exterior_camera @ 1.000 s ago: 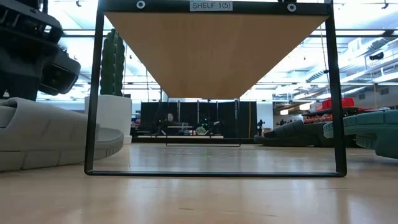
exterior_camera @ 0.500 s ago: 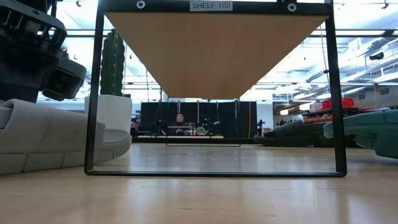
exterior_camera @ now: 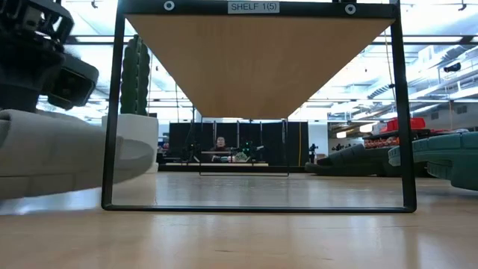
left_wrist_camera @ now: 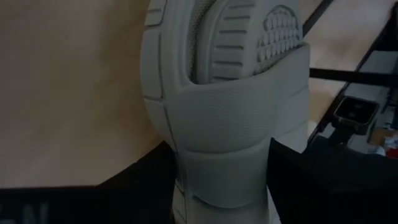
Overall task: Pick and place slippers onto the shelf
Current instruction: Put the gray pair of slippers on the shelf
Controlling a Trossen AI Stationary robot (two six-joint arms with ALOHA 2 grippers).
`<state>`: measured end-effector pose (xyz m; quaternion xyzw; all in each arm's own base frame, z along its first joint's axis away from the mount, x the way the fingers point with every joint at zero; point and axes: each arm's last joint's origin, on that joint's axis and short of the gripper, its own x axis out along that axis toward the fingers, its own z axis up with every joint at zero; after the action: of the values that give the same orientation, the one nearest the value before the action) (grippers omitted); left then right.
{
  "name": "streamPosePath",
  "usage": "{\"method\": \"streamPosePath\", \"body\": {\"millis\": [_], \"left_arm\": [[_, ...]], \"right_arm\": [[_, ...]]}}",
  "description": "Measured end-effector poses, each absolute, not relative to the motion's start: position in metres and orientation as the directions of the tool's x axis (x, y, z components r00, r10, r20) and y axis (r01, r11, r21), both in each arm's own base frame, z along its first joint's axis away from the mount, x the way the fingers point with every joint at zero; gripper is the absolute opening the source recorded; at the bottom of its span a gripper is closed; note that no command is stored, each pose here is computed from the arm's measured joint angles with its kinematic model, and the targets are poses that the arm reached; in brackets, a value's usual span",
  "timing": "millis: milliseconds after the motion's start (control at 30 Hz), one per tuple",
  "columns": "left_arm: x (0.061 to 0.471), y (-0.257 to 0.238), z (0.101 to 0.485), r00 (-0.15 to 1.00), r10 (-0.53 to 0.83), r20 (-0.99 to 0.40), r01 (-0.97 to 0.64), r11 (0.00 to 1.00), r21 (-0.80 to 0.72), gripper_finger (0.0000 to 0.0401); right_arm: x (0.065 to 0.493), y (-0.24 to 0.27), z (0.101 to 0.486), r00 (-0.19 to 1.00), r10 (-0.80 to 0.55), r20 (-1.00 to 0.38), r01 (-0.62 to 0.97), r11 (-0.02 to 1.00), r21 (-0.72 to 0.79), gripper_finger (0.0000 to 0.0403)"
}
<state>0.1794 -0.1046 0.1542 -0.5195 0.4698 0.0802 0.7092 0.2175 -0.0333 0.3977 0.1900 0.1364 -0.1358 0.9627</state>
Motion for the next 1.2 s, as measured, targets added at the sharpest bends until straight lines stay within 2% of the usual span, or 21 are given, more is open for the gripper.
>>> {"method": "streamPosePath", "body": {"millis": [200,767,967,1200], "left_arm": [[0.166,-0.098,0.165,0.522,-0.389,-0.759,-0.616,0.443,-0.651,0.0209],[0.128,-0.074,0.214,0.663,-0.461,-0.59,-0.484,0.337,-0.807,0.0207],[0.114,-0.066,0.229,0.741,-0.467,-0.483,-0.386,0.293,-0.875,0.0207],[0.103,-0.055,0.248,0.864,-0.395,-0.313,-0.221,0.261,-0.94,0.0207]], "right_arm": [[0.217,-0.033,0.398,0.926,-0.21,-0.314,0.312,0.893,0.324,0.002],[0.217,-0.033,0.398,0.926,-0.21,-0.314,0.312,0.893,0.323,0.002],[0.218,-0.033,0.398,0.927,-0.205,-0.314,0.308,0.894,0.325,0.002],[0.218,-0.033,0.398,0.927,-0.205,-0.314,0.308,0.894,0.325,0.002]]}}
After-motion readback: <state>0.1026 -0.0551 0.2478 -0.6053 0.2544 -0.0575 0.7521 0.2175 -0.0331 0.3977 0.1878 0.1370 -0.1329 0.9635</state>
